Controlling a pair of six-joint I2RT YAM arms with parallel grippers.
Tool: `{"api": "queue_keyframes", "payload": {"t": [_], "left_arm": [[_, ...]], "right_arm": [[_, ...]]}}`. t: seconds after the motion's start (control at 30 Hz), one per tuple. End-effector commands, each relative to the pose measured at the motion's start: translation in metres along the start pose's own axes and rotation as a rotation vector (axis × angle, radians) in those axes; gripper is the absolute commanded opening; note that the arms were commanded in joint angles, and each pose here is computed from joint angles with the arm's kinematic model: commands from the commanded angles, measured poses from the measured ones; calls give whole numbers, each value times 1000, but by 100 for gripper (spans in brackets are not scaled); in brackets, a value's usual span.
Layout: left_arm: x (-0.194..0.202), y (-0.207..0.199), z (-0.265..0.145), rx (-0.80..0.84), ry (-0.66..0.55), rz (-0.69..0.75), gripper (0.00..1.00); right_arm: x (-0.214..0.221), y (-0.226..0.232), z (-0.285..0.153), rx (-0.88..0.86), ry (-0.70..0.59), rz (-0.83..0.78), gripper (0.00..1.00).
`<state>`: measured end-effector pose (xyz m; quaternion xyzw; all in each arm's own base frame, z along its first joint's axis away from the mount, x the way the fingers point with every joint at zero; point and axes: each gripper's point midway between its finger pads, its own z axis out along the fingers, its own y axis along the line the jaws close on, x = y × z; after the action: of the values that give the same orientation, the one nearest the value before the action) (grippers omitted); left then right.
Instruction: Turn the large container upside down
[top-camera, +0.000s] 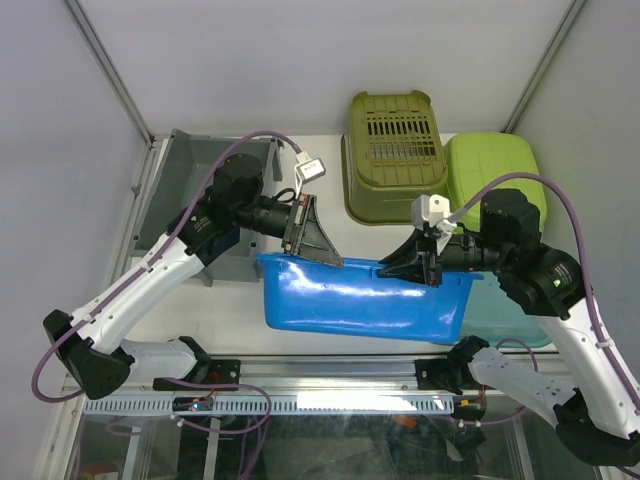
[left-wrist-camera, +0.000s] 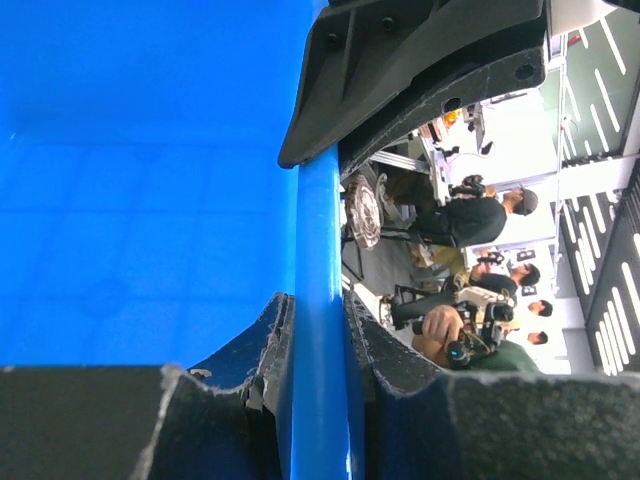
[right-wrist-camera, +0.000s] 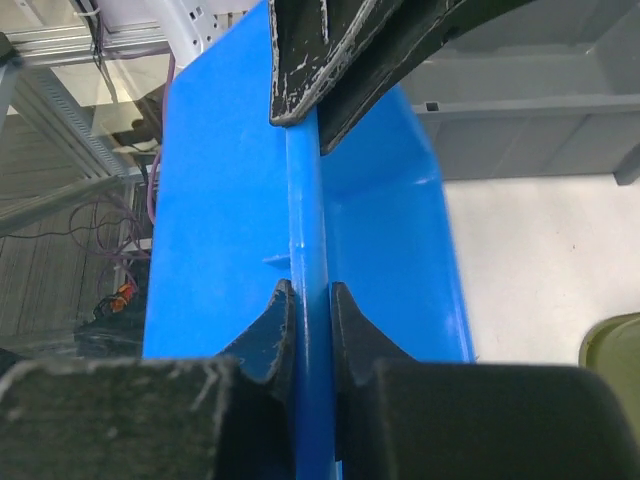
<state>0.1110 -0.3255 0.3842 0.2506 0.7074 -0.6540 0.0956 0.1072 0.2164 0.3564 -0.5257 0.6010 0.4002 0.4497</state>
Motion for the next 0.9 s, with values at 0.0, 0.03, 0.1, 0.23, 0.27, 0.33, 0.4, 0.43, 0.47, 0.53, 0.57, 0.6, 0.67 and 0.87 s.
{"api": "queue_keyframes", "payload": {"t": [0.0, 0.03, 0.1, 0.23, 0.27, 0.33, 0.4, 0.43, 0.47, 0.53, 0.57, 0.6, 0.67, 0.87], "left_arm": [[-20, -47, -14, 89, -142, 175, 0], [-19, -45, -15, 81, -154, 174, 0], [-18, -41, -17, 57, -178, 189, 0], [-29, -22, -26, -98, -265, 230, 41], [-34, -15, -29, -155, -296, 235, 54], [-42, -2, -36, -248, -339, 250, 80], [-50, 10, -45, -338, -393, 251, 98], [-54, 17, -50, -385, -423, 244, 99], [-61, 24, -57, -443, -471, 236, 99], [-72, 36, -74, -552, -562, 239, 99], [-78, 38, -84, -597, -609, 251, 99], [-82, 43, -92, -646, -643, 258, 99], [-92, 55, -114, -771, -693, 258, 99], [-125, 134, -178, -1113, -702, 143, 99]], "right_arm": [[11, -1, 13, -31, 17, 137, 0], [13, -2, 16, -32, 19, 165, 0], [16, -7, 22, -23, 29, 223, 0], [23, -15, 37, -45, 71, 350, 0], [27, -19, 43, -52, 89, 388, 0], [35, -26, 53, -58, 118, 460, 0], [46, -32, 63, -69, 154, 530, 0], [52, -37, 68, -69, 173, 564, 0], [59, -41, 72, -71, 195, 591, 0], [73, -52, 80, -56, 237, 633, 0], [78, -56, 83, -50, 253, 646, 0], [82, -61, 85, -43, 262, 658, 0], [88, -73, 87, -20, 264, 680, 0], [93, -83, 85, -42, 275, 691, 0]]}}
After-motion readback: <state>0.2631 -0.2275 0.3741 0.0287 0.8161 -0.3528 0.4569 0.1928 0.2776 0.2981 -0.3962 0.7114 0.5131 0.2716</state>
